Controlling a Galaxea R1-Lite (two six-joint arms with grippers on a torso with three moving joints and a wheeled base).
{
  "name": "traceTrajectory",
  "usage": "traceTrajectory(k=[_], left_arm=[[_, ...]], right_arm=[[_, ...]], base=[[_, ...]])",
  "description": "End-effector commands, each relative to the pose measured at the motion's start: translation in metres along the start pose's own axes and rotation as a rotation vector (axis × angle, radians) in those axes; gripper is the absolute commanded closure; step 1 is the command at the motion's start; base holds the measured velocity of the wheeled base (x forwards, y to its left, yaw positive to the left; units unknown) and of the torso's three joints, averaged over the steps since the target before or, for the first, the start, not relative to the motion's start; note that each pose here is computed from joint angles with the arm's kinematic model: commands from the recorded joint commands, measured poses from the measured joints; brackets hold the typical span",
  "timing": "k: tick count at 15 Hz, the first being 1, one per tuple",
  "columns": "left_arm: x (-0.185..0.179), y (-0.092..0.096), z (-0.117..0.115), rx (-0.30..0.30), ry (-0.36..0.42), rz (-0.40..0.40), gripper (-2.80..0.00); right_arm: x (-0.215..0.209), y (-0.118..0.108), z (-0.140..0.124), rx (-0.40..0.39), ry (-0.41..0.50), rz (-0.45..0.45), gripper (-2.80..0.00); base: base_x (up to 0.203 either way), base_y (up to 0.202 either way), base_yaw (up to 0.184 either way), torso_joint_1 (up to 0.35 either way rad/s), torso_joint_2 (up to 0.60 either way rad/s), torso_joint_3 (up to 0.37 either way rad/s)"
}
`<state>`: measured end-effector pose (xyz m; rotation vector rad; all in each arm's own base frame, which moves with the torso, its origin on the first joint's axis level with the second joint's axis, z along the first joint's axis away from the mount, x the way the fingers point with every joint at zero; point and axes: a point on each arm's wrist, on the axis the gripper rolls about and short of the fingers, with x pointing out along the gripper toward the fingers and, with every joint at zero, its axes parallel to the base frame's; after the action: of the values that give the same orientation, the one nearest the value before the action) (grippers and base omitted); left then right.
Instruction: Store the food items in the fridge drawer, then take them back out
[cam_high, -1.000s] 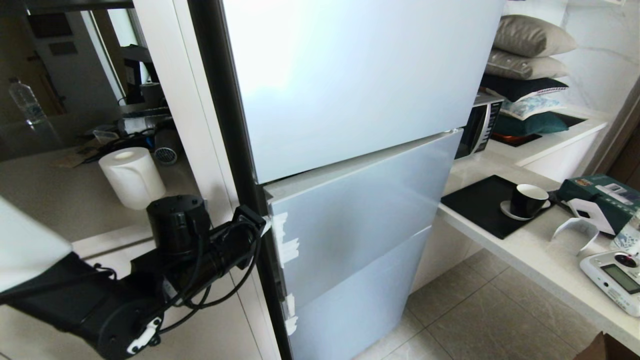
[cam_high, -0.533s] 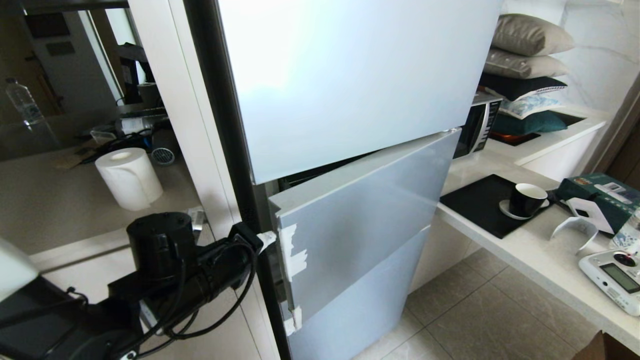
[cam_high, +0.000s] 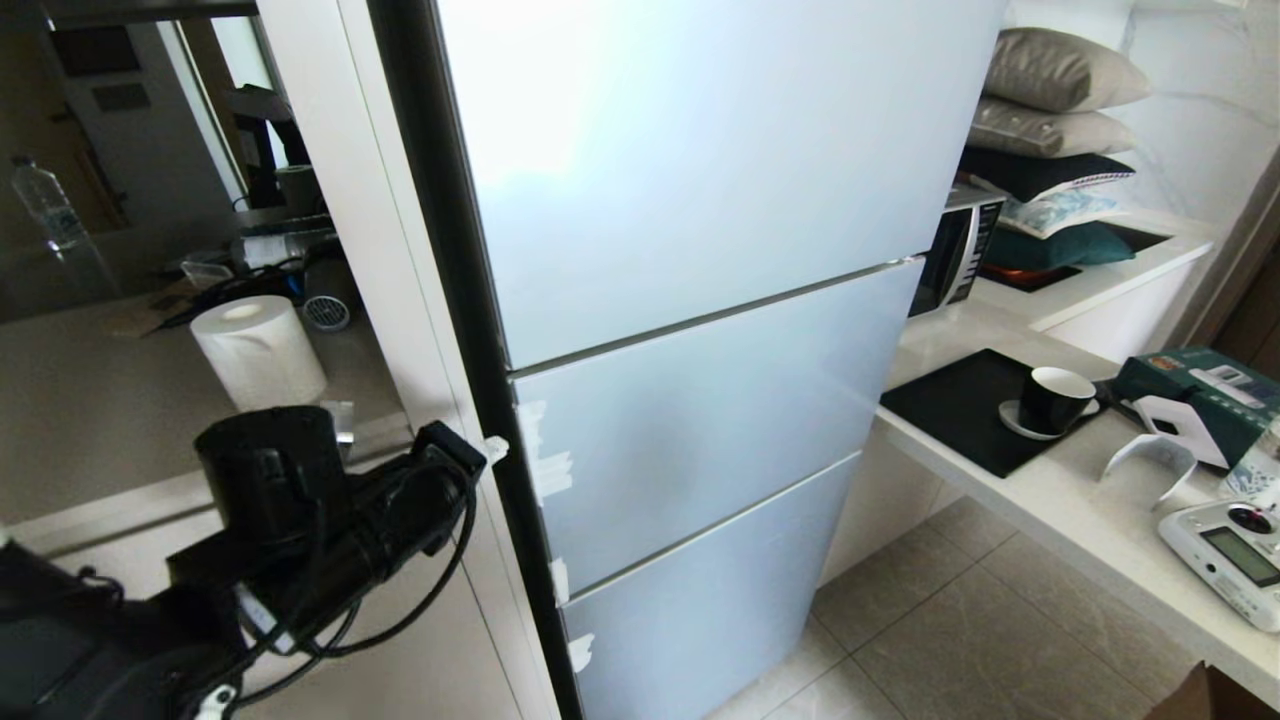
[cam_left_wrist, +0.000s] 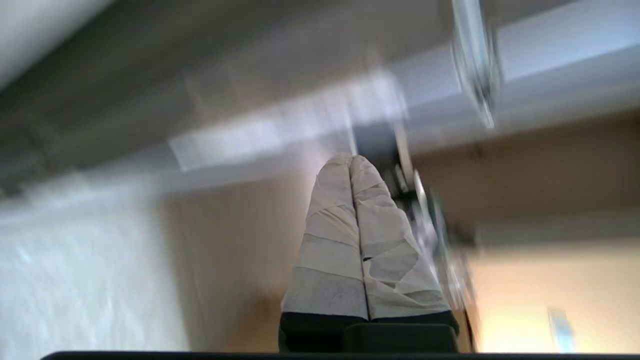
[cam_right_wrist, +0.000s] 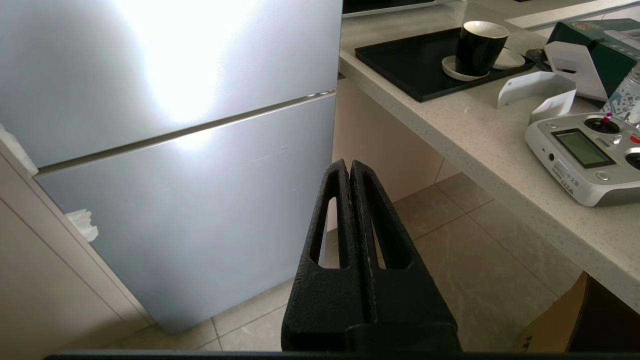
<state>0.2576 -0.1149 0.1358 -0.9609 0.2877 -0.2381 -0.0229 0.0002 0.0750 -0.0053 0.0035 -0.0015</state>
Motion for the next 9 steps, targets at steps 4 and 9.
traceTrajectory(k=[4, 9], left_arm=[[0.043, 0.008, 0.008, -0.009, -0.088, 0.035, 0.00], [0.056, 0.008, 0.008, -0.005, -0.104, 0.035, 0.00]], right_arm=[[0.000, 0.000, 0.000, -0.001, 0.000, 0.000, 0.00], [0.000, 0.000, 0.000, -0.001, 0.000, 0.000, 0.00]], base=[[0.000, 0.000, 0.000, 0.000, 0.00, 0.000], [0.000, 0.000, 0.000, 0.000, 0.00, 0.000]])
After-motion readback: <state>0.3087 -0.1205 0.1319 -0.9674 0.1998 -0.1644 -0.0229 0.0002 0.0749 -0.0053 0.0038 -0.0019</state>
